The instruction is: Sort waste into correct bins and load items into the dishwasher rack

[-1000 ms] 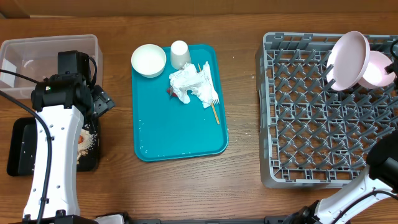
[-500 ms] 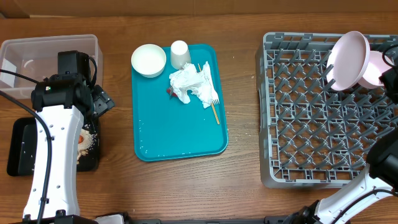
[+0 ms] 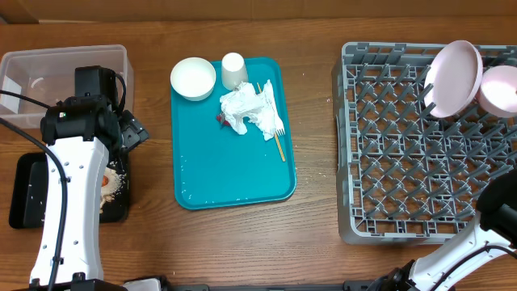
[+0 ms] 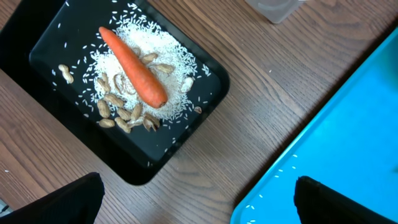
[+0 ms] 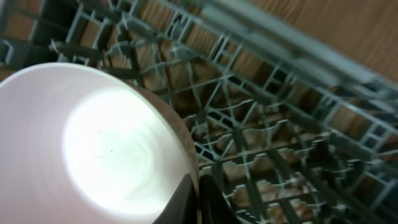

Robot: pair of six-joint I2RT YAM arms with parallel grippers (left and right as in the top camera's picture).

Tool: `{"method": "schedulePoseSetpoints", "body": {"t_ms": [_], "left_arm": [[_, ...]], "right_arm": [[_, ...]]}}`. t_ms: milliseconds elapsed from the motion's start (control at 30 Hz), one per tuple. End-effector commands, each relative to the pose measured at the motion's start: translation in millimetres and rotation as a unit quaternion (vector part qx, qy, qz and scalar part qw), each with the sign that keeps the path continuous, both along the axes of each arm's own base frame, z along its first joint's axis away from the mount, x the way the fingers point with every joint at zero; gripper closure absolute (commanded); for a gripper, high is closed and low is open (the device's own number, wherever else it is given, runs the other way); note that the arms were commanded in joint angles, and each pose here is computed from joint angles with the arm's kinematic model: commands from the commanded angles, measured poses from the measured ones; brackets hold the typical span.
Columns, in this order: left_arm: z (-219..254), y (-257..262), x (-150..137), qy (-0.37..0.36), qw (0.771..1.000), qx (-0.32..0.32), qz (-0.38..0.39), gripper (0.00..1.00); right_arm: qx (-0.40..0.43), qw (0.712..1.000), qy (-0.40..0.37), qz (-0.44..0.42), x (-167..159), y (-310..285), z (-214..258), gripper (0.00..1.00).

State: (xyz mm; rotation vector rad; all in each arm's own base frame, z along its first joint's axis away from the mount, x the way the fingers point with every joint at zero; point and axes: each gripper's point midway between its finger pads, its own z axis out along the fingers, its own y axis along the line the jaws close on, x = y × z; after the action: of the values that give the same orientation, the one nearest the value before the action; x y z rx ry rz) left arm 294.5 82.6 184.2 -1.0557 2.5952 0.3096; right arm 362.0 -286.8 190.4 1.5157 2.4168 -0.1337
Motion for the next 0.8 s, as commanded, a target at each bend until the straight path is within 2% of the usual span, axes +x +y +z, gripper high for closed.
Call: {"method": "schedulePoseSetpoints", "body": {"t_ms": [0,133,267,433,600,767], "left_arm": [[4.3,0.6,2.1,-0.006,1.0,0.002,-0.005,0.0],[4.3,0.6,2.1,-0.006,1.0,0.002,-0.005,0.0],[4.1,0.6,2.1,-0.006,1.0,0.002,-0.005,0.0],[4.3,0.6,2.1,-0.006,1.0,0.002,-0.005,0.0],[4.3,0.6,2.1,-0.006,1.0,0.002,-0.005,0.0],[4.1,0.6,2.1,-0.006,1.0,0.002,-0.005,0.0]], "right_arm": [[-0.081,0.993,0.021,-0.086,-33.0,-22.1,51.4,0.96],[-0.113,0.976,0.053,-0.177,-74.8,-23.1,75.4,0.96],[-0.115,0.979,0.043,-0.165,-89.5,-13.6,92.3,0.96],[-0.169,0.953,0.065,-0.244,-147.6,-7.7,113.1,0.96],[-0.173,0.912,0.105,-0.356,-214.5,2.4,93.6,0.96],[-0.173,0.886,0.162,-0.397,-249.7,10.9,66.1,0.96]]}}
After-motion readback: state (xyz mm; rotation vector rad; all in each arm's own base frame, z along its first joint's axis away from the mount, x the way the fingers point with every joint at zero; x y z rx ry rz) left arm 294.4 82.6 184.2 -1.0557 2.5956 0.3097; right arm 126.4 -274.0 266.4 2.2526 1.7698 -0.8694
